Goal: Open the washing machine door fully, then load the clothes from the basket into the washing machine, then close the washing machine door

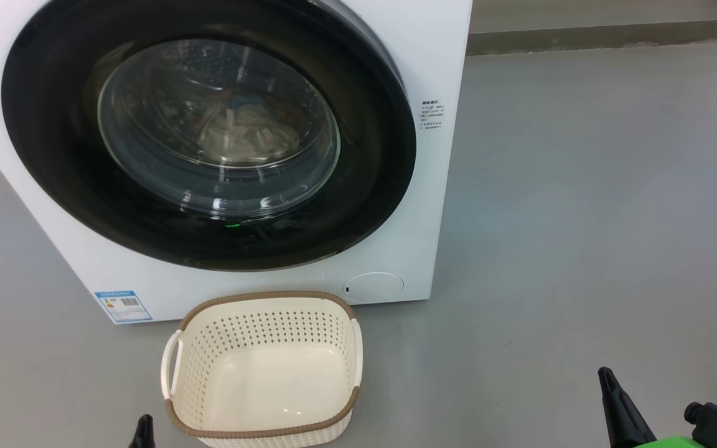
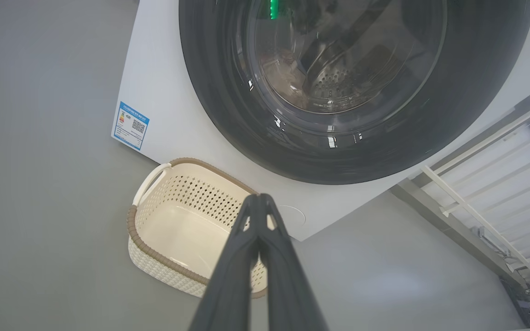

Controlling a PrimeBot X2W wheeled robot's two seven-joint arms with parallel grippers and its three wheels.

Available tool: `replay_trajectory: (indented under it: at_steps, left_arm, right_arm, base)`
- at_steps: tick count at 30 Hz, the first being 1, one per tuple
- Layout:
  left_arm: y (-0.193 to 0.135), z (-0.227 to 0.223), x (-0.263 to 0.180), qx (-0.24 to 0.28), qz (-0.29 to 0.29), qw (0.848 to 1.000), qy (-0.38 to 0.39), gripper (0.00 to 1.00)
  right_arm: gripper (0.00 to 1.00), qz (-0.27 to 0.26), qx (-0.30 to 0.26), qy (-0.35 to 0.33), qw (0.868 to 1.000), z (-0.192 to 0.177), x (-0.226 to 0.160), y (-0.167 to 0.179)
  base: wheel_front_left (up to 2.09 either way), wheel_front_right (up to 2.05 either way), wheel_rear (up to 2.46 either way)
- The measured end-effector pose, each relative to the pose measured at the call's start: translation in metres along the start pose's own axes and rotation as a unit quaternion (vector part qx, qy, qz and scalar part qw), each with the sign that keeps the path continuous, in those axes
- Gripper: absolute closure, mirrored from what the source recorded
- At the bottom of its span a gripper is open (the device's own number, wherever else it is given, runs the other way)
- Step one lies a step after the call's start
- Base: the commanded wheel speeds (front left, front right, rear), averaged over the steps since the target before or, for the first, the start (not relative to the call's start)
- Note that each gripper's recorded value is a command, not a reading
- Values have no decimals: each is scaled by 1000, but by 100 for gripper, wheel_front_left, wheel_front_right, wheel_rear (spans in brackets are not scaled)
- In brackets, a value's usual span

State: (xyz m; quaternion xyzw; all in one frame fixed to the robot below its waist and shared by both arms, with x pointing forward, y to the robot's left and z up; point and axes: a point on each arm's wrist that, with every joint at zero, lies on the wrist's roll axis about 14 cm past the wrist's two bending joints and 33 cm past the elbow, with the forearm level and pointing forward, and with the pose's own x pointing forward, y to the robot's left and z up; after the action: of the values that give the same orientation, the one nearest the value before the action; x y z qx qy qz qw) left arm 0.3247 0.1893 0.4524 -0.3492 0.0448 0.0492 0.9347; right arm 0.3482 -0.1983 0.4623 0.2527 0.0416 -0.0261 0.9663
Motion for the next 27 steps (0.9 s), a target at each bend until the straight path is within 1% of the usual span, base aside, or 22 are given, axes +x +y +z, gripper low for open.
replay_trajectory:
  at_steps: [12, 16, 27]
  left_arm:
    - [-1, 1, 6, -58, 4, 998, 4, 100]
    - [0, 1, 6, -71, 5, 997, 7, 100]
    - [0, 2, 12, -120, 7, 993, 13, 100]
  right_arm:
    - [100, -10, 71, 0, 997, 3, 4, -3]
    - [100, -12, 86, -1, 996, 4, 5, -4]
    - [100, -22, 150, 1, 988, 4, 5, -8]
  base:
    - [0, 0, 0]
    - [0, 0, 0]
    - [0, 0, 0]
